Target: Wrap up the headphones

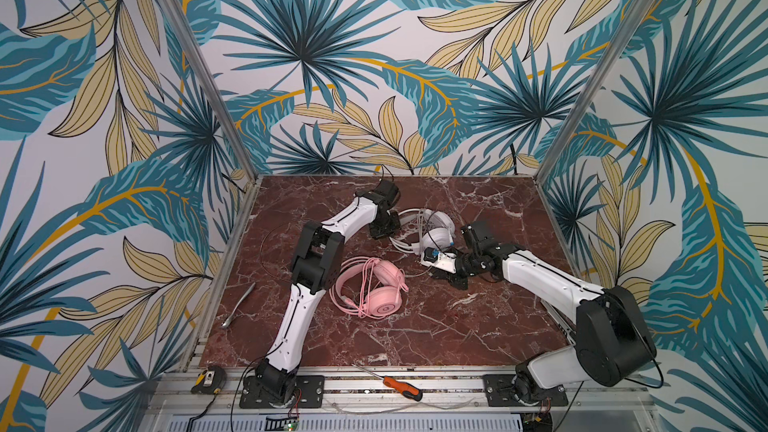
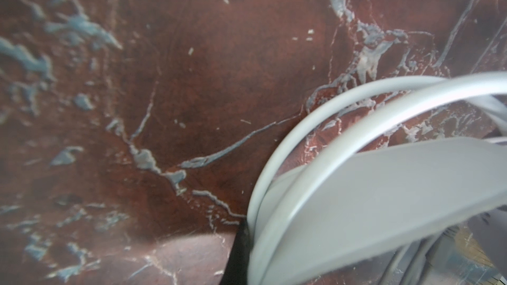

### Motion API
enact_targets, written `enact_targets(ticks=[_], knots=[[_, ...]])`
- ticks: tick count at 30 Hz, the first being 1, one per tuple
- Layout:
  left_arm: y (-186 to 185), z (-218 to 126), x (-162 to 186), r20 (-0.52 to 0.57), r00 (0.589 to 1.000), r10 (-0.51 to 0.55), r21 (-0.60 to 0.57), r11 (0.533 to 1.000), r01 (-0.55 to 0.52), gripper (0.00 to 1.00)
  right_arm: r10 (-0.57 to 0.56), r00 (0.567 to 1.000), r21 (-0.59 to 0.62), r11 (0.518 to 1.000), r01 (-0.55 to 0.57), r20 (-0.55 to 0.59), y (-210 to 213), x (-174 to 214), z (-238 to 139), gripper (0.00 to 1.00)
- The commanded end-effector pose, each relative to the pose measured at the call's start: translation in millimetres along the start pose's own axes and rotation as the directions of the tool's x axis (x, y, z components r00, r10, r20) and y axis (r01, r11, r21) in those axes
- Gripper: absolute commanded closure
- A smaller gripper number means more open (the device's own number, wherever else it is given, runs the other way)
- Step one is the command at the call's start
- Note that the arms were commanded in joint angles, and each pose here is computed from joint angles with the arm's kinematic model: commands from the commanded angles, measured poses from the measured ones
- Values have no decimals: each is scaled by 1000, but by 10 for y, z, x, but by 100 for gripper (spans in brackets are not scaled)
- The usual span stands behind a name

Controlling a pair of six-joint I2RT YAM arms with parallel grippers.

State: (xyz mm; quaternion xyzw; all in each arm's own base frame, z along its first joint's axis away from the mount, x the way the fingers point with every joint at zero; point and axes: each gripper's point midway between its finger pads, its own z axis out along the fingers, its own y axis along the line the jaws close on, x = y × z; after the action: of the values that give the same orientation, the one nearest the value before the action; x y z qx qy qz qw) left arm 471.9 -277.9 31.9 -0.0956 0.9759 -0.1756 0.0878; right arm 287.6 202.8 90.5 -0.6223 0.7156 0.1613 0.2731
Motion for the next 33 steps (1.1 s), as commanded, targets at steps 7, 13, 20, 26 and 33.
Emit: enact_targets(ticks=[7,13,20,26,33], knots=[[-56,302,55,-14,1000,8,2,1000,-8,100,-99,989,-63,994,92,-113,-36,83,208,100],[-46,329,67,-20,1000,11,1,1000,-11,100,-117,979,-134,986,95,-164,29,164,354,95],[-69,324,73,-23,1000,18,8,1000,-18,100,-117,968,-168,983,80,-224,-2,201,383,79],[-84,331,94,-28,999,25,12,1000,-24,100,-175,939,-150,979,135,-295,-115,250,294,63],[-87,334,97,-30,999,32,13,999,-32,100,-261,857,-142,965,220,-444,-276,477,185,51]])
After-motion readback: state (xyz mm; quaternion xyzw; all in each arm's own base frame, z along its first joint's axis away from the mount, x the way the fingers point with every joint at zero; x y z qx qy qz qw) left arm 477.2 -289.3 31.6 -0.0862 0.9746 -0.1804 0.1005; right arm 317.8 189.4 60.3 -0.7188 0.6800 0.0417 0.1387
